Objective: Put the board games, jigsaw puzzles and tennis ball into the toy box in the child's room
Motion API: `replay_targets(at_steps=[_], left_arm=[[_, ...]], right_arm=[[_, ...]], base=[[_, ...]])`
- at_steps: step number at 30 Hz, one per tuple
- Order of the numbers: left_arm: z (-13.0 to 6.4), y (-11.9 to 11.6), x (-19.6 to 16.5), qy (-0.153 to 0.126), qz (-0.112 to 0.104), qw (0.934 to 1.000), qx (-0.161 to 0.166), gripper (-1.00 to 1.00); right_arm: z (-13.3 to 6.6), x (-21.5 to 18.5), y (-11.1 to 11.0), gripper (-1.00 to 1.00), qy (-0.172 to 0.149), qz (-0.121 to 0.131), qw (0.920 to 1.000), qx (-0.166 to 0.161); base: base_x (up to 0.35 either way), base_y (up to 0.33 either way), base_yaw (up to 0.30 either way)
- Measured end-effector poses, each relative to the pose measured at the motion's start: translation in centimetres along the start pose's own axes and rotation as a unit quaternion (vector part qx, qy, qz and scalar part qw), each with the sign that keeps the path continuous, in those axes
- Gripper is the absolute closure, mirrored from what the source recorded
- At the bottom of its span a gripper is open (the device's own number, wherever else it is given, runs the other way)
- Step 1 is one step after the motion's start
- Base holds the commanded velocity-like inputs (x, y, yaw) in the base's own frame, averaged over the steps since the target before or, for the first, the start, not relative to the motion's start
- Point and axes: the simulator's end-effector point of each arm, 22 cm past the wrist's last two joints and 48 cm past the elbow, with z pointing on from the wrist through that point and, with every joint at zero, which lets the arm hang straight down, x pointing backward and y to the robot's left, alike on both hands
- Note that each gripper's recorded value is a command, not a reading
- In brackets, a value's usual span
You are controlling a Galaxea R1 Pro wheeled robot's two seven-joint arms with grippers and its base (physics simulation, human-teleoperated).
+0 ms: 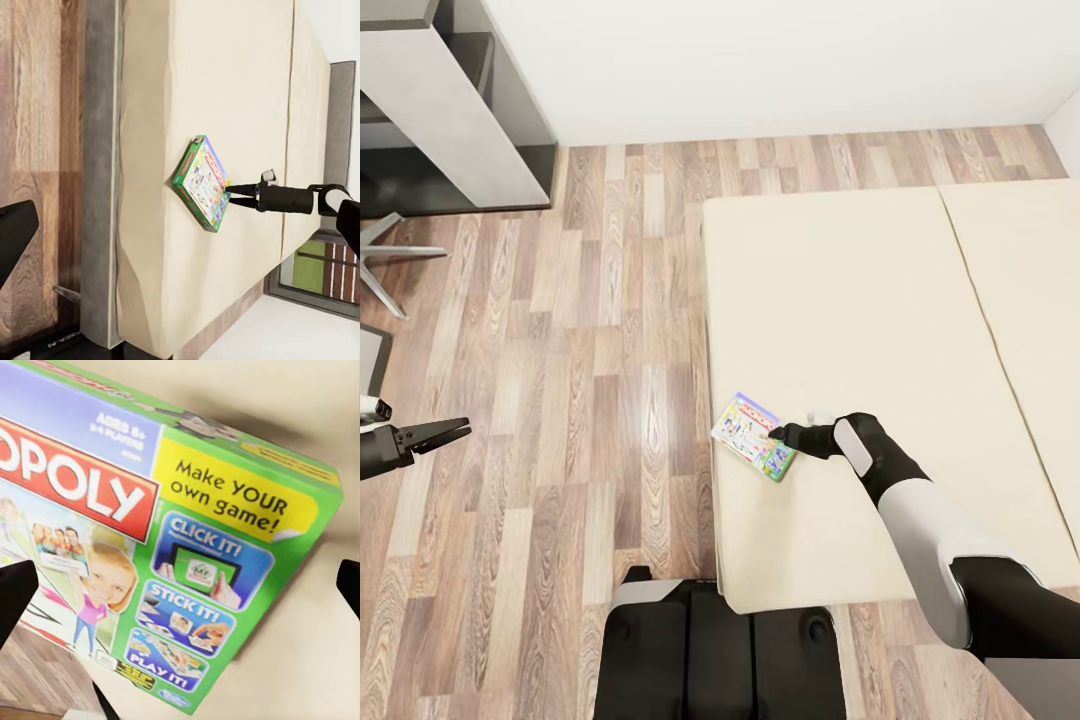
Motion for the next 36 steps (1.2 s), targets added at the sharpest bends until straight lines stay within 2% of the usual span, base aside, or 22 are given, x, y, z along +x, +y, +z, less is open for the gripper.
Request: replay_targets(at_steps=[19,36], left_arm=[[0.09,0.21,0.15,0.002,-0.002,1.0,-0.001,-1.0],[0.0,0.19,0.08,0.0,-0.002,1.0,-0.001,-1.0]], right_arm=[[0.2,0.13,-0.11,-1.0,0.001,0.0,1.0,0.0],[0.22,0.15,-0.06,-1.0,0.001,0.0,1.0,0.0]], base=[[0.0,0.001,0.0],[0.0,0.061,0.0]])
